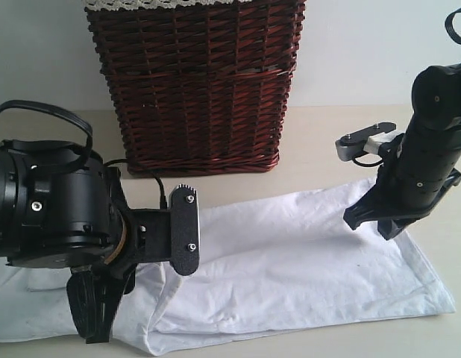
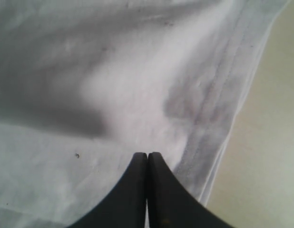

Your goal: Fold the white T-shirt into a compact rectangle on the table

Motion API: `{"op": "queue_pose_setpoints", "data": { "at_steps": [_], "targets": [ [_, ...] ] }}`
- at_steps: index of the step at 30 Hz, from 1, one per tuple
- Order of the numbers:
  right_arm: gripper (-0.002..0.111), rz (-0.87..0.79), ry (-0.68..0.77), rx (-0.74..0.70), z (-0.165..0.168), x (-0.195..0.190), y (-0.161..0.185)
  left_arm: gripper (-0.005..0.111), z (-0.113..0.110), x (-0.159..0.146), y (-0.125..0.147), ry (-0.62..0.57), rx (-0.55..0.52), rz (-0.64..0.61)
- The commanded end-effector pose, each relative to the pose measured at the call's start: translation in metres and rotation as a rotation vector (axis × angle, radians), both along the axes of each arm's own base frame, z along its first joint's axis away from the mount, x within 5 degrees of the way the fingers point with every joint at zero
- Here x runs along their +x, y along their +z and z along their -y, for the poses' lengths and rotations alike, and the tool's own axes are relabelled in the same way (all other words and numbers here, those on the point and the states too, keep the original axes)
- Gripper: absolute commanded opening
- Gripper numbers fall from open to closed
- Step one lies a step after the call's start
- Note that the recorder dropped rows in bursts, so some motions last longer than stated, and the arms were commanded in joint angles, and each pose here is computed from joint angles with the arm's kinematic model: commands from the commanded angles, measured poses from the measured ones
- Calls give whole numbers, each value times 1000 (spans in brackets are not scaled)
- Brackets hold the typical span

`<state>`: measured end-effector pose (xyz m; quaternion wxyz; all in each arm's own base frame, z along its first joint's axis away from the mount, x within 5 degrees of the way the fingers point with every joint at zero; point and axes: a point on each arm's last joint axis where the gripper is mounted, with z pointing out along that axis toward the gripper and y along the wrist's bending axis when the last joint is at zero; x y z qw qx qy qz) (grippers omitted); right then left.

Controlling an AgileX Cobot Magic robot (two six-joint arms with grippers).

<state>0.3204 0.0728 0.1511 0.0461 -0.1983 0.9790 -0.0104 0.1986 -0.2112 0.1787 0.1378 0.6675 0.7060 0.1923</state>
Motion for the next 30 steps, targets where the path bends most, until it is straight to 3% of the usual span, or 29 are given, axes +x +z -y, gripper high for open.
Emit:
{"op": "queue_pose_setpoints", "data": {
  "at_steps": [1, 9, 13, 21, 30],
  "targets": [
    [0, 11, 0, 9, 1, 0, 2, 42, 2, -4, -1, 62, -46, -49],
    [0, 10, -3, 12, 0, 0, 2, 42, 2, -9, -4, 101, -71, -99],
    [0, 10, -4, 13, 0, 0, 2, 42, -5, -12, -14, 62, -57, -116],
    [0, 9, -5, 15, 0, 0, 2, 42, -21, 8, -21, 34, -106, -45],
    [0, 9, -5, 15, 0, 0, 2, 42, -29, 33, -19, 62, -271, 18]
  ]
}}
